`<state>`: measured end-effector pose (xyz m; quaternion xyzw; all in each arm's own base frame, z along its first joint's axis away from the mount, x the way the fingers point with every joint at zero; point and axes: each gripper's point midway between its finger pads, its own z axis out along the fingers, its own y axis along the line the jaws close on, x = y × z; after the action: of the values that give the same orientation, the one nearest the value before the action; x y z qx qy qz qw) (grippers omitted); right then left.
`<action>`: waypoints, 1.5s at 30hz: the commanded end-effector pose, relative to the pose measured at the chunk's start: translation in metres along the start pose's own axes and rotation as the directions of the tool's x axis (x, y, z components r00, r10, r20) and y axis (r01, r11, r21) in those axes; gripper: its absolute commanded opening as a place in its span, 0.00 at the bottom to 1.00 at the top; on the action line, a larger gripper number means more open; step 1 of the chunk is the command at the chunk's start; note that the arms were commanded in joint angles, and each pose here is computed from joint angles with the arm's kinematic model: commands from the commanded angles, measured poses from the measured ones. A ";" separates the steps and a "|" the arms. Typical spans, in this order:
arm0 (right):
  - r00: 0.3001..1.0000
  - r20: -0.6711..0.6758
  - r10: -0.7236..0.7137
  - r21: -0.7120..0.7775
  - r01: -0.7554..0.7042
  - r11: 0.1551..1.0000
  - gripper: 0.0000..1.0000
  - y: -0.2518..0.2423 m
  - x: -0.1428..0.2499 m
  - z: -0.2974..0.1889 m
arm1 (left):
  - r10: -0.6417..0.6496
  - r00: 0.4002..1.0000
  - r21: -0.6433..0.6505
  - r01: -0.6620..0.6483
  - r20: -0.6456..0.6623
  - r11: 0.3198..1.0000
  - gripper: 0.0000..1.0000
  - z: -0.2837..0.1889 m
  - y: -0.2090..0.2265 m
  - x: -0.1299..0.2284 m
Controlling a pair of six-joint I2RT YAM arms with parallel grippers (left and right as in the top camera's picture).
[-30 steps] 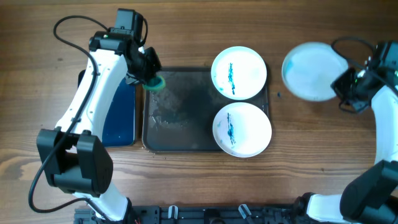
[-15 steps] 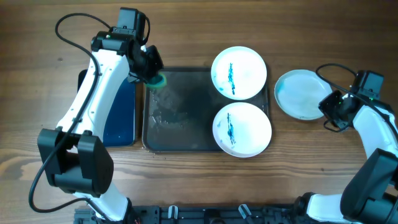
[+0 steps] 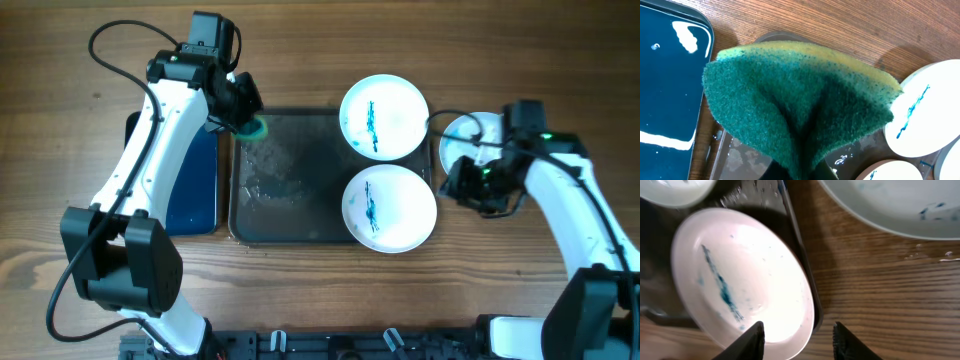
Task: Clean dirty plates on tray and stack at the side
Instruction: 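Grasp the lower-right stained plate with the right gripper and slide it left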
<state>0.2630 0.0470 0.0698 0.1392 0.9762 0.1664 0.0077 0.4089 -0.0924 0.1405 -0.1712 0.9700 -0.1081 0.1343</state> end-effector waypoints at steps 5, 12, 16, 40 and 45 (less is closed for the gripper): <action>0.994 -0.028 -0.109 0.123 0.112 0.986 0.28 -0.017 0.026 0.040 | 0.003 1.000 0.010 -0.003 0.026 1.000 0.04 -0.008 -0.004 -0.005; 0.984 -0.016 -0.177 0.056 0.178 0.982 0.28 -0.011 0.029 0.055 | 0.002 1.000 0.010 -0.002 0.025 1.000 0.04 -0.008 -0.004 -0.005; 0.984 -0.016 -0.176 0.057 0.177 0.983 0.15 -0.011 0.029 0.054 | 0.002 1.000 0.010 -0.002 0.025 1.000 0.04 -0.008 -0.004 -0.005; 0.926 0.268 -0.266 0.183 0.222 0.958 0.04 0.158 0.008 0.028 | 0.001 1.000 0.006 -0.001 0.020 1.000 0.04 -0.008 -0.003 -0.003; 0.951 0.188 -0.244 0.201 0.206 0.958 0.04 0.188 -0.007 0.071 | 0.001 1.000 0.006 -0.001 0.019 1.000 0.04 -0.008 -0.003 -0.003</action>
<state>0.3064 0.2228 0.0796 0.0101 0.9892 0.0677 0.1293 0.4074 -0.0921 0.1400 -0.1714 0.9705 -0.1070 0.1313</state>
